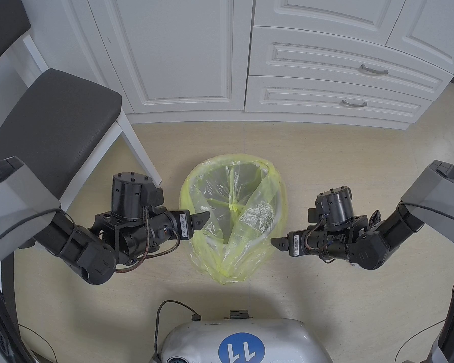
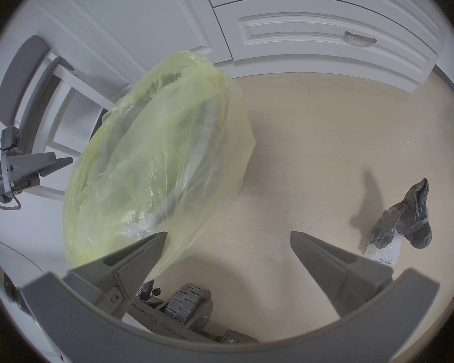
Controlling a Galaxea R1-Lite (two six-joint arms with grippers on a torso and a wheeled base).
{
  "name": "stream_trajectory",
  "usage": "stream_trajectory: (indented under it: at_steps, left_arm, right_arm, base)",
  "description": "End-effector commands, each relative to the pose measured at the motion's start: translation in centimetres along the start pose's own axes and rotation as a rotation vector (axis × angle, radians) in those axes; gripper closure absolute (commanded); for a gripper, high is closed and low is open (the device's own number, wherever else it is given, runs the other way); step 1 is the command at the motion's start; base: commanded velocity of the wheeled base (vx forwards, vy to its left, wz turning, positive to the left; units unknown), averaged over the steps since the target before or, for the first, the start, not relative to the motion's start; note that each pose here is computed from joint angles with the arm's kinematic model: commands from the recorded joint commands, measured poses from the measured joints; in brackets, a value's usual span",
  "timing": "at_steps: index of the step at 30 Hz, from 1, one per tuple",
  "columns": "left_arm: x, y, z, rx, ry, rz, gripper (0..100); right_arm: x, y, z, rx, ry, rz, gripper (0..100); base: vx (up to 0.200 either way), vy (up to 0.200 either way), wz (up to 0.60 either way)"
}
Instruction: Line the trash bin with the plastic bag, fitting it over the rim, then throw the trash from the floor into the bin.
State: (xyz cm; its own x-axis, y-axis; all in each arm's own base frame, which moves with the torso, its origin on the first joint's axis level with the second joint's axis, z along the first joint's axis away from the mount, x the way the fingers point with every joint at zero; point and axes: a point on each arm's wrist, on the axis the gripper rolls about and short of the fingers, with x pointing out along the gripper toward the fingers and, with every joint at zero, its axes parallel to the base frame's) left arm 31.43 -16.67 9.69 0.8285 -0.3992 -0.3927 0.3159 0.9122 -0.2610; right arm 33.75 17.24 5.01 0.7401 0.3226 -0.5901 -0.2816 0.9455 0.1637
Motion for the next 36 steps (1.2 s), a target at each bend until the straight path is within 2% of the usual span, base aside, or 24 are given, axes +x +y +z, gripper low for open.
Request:
stream_trajectory:
  at_steps: [1, 16, 26, 30, 36]
  left_arm:
    - [-0.1, -0.2, -0.8, 0.010, 0.029, -0.008, 0]
    - [-0.4, -0.5, -1.0, 0.018, 0.035, -0.016, 0]
    - [-1.0, -0.5, -0.3, 0.014, 0.011, -0.018, 0]
    - [-1.5, 0.4, 0.3, 0.027, -0.006, 0.005, 0]
    - [-1.9, 1.5, 1.0, 0.024, -0.029, 0.029, 0]
  right_arm:
    - [1.3, -0.4, -1.0, -0.001, 0.037, -0.016, 0]
    - [7.6, -2.0, -3.9, 0.049, 0.099, -0.066, 0]
    - [8.7, -3.4, -4.2, 0.077, 0.099, -0.112, 0]
    - [7.7, -3.0, -3.9, 0.066, 0.095, -0.103, 0]
    - [6.0, 0.5, -4.6, 0.013, 0.115, -0.039, 0]
  base:
    - [0.000, 0.000, 0.00]
    - [0.000, 0.000, 0.00]
    - [0.000, 0.000, 0.00]
    - [0.000, 0.000, 0.00]
    - [0.000, 0.000, 0.00]
